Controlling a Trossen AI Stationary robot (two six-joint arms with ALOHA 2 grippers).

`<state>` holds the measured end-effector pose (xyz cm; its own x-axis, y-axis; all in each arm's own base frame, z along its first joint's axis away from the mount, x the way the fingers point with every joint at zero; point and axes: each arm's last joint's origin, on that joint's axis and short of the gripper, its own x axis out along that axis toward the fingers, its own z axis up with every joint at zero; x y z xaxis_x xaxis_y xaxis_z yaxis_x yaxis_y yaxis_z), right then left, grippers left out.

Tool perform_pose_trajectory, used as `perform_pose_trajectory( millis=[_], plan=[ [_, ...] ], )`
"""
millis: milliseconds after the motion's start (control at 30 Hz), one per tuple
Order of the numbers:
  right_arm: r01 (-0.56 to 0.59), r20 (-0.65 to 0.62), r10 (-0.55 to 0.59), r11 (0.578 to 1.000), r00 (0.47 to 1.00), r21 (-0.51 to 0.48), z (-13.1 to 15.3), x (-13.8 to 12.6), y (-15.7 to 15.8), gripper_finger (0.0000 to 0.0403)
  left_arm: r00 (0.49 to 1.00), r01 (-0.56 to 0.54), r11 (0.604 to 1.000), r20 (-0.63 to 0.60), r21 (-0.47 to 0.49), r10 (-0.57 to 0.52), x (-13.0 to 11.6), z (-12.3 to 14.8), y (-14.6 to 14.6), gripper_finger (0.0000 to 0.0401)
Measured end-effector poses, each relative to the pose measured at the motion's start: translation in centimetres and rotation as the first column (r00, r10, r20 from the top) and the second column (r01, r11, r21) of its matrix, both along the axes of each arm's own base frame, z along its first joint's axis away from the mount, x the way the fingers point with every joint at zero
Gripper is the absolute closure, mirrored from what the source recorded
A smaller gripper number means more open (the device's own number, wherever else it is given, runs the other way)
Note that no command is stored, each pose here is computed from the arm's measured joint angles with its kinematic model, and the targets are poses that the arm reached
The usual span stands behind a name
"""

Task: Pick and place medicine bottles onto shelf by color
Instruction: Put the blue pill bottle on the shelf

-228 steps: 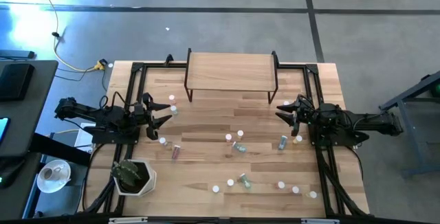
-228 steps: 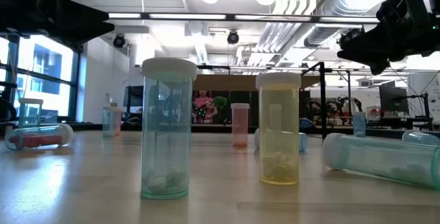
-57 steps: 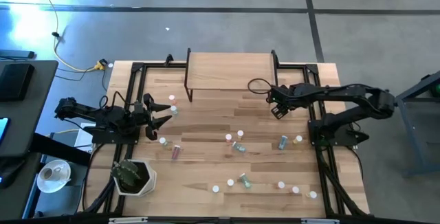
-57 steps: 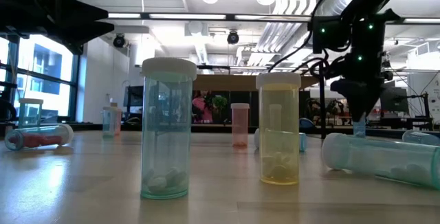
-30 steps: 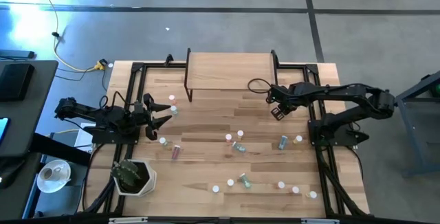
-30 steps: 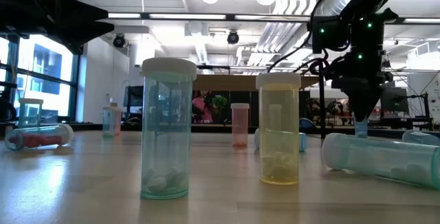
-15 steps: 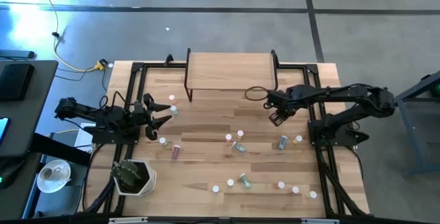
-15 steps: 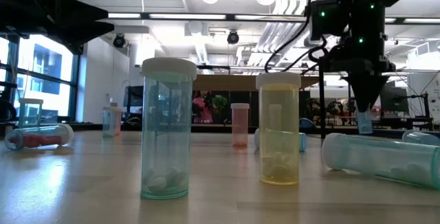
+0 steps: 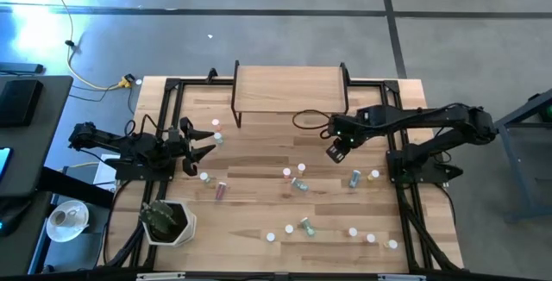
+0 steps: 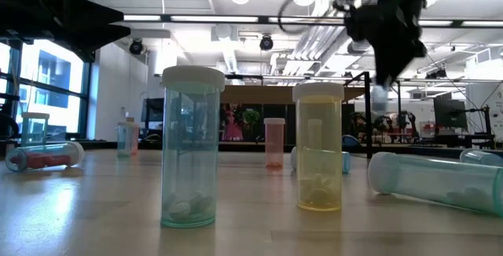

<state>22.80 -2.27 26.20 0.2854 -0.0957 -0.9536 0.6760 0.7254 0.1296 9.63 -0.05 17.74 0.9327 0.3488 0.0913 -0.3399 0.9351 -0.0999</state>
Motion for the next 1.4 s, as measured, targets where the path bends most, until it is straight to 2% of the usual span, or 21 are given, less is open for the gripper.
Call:
perform_pose_trajectory(
  millis=[167,400,833,1100,1400],
  plan=[
    [-0.043,0.102,0.055,0.993,0.993,-0.114,3.6,0.9,-0.4,0.0299,1.0,0.0,1.0,0.0,0.0,0.0,0.0,0.0,0.0,0.0201],
    [0.024,0.228,0.031,0.973,0.973,-0.231,8.6,0.9,-3.6,0.0299,1.0,0.0,1.0,0.0,0.0,0.0,0.0,0.0,0.0,0.0201],
    [0.236,0.375,-0.078,0.887,0.924,-0.397,16.1,-3.0,-11.0,0.0299,1.0,0.0,1.0,0.0,0.0,0.0,0.0,0.0,0.0,0.0201],
    [0.252,0.326,-0.104,0.857,0.939,-0.45,18.8,-3.4,-14.2,0.0299,1.0,0.0,1.0,0.0,0.0,0.0,0.0,0.0,0.0,0.0201],
    [0.195,0.118,-0.163,0.911,0.98,-0.363,16.5,-1.0,-17.9,0.0299,1.0,0.0,1.0,0.0,-0.001,0.0,0.0,0.0,0.0,0.0201]
  ],
)
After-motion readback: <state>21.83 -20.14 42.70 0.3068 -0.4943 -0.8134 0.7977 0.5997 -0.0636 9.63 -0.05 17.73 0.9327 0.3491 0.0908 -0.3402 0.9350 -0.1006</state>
